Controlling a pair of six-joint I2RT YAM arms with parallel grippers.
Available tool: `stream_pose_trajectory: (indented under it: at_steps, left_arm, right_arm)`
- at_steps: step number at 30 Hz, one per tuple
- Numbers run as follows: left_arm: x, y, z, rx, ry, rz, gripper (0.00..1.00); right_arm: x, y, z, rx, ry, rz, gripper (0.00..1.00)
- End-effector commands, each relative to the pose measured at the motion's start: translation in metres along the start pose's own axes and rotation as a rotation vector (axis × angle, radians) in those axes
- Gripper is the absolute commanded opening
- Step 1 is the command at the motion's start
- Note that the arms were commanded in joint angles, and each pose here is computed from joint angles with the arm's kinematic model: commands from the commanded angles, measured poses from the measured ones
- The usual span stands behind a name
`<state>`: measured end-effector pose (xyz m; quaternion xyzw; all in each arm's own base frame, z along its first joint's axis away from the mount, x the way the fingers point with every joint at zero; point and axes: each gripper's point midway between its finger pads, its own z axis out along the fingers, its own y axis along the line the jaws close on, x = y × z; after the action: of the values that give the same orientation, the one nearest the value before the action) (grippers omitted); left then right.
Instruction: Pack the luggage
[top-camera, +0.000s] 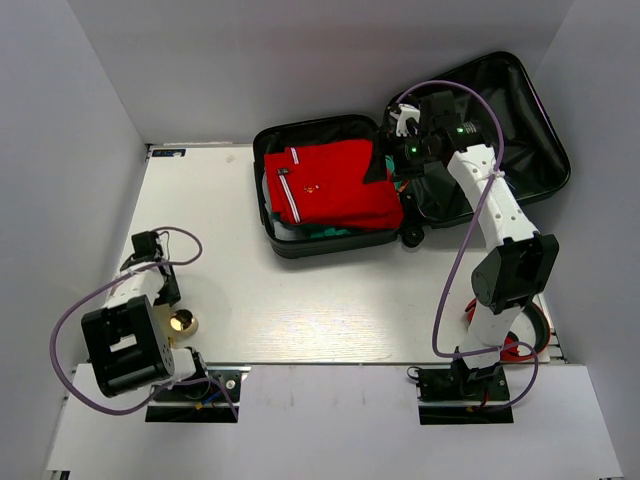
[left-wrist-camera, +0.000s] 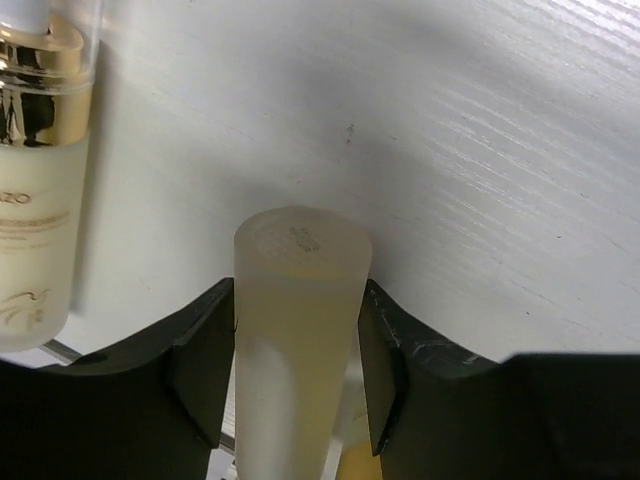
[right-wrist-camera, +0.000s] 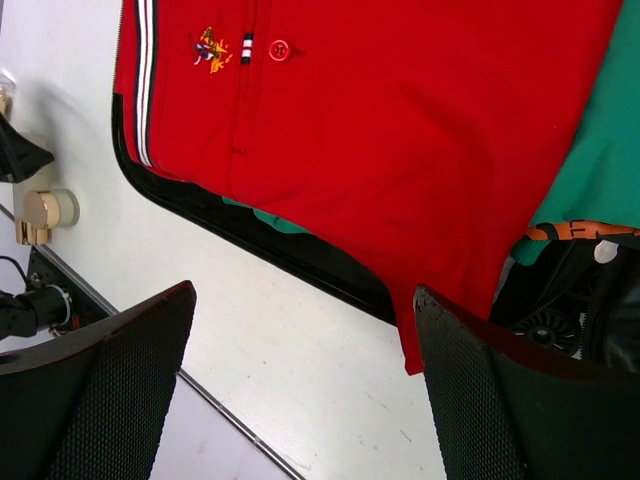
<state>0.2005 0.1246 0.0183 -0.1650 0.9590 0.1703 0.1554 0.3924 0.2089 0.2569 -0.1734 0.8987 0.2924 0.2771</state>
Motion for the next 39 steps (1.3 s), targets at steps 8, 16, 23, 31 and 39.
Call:
stream_pose_trajectory:
  at_steps: [8,16,23,31,39]
  left_arm:
    - [-0.084,-0.014,-0.053,0.111,-0.219,-0.124,0.0]
    - [-0.162,-0.054,-0.151,0.424,-0.559,-0.134,0.0]
    - [-0.193,-0.119,-0.215,0.696,-0.701,-0.041,0.0]
    - [-0.294,-0.163,-0.303,0.797,-0.903,-0.244,0.0]
    - [-0.391,-0.217,-0.335,0.814,-0.969,-0.653,0.0]
  right_arm:
    - [0.004,0.009,-0.011,-0.027,-0.052,0.012,0.9]
    - [0.019,0.005,-0.012,-0.027,-0.052,0.034,0.9]
    - [0.026,0.004,-0.013,-0.04,-0.084,0.047,0.9]
    - [0.031,0.001,-0.012,-0.063,-0.097,0.069,0.9]
    - [0.033,-0.014,-0.015,-0.011,-0.112,0.078,0.9]
